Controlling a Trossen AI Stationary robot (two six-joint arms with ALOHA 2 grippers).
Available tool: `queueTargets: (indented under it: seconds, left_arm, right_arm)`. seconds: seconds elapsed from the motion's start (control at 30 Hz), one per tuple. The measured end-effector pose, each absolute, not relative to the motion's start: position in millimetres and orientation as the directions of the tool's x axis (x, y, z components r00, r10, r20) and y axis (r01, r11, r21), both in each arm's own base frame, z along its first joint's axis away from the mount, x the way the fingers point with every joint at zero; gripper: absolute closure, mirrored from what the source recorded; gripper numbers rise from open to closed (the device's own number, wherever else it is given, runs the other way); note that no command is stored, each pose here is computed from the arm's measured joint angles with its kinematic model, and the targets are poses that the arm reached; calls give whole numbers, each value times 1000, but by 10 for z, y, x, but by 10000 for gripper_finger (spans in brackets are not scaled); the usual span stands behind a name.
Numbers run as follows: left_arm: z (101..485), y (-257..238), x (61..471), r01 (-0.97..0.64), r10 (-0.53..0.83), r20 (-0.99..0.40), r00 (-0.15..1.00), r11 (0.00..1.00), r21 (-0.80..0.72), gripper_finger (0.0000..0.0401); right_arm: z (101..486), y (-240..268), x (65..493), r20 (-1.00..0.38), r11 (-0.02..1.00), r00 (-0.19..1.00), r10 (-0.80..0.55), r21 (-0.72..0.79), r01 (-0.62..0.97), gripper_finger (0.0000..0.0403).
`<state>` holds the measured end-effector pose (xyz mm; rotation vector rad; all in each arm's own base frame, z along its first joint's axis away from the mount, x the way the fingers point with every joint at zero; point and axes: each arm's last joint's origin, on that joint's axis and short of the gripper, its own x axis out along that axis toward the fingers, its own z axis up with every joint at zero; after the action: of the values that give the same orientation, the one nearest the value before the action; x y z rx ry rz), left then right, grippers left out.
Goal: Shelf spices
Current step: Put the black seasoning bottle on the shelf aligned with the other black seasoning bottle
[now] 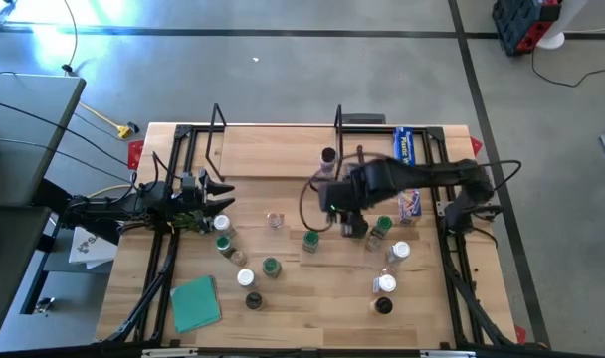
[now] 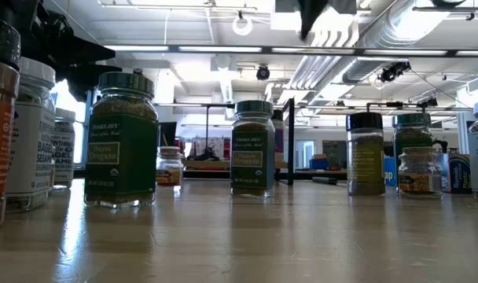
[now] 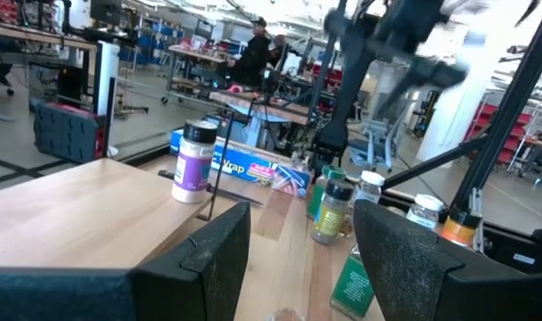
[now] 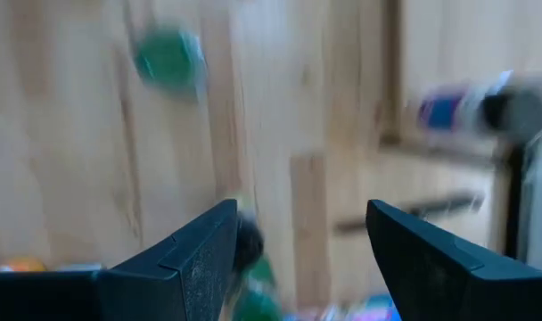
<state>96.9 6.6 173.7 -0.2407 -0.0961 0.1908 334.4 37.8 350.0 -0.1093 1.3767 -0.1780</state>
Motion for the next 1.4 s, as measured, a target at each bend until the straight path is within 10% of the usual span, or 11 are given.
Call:
queueTargets:
  seconds: [0.43,0.93,1.4]
  left_arm:
    - [1740,68,969,-181,205,74,976,952,-245,206]
    - [1740,69,969,-183,207,74,976,952,-245,206]
    - [1741,68,969,-181,205,75,976,953,-245,206]
  right_arm:
    - [2829,145,2289,-944,912,297,-145,-11,410,160]
    - [2439,165,2649,-923,943,344,171,255,214,131]
    - [2391,203,2775,-951,967,300,74,141,211,128]
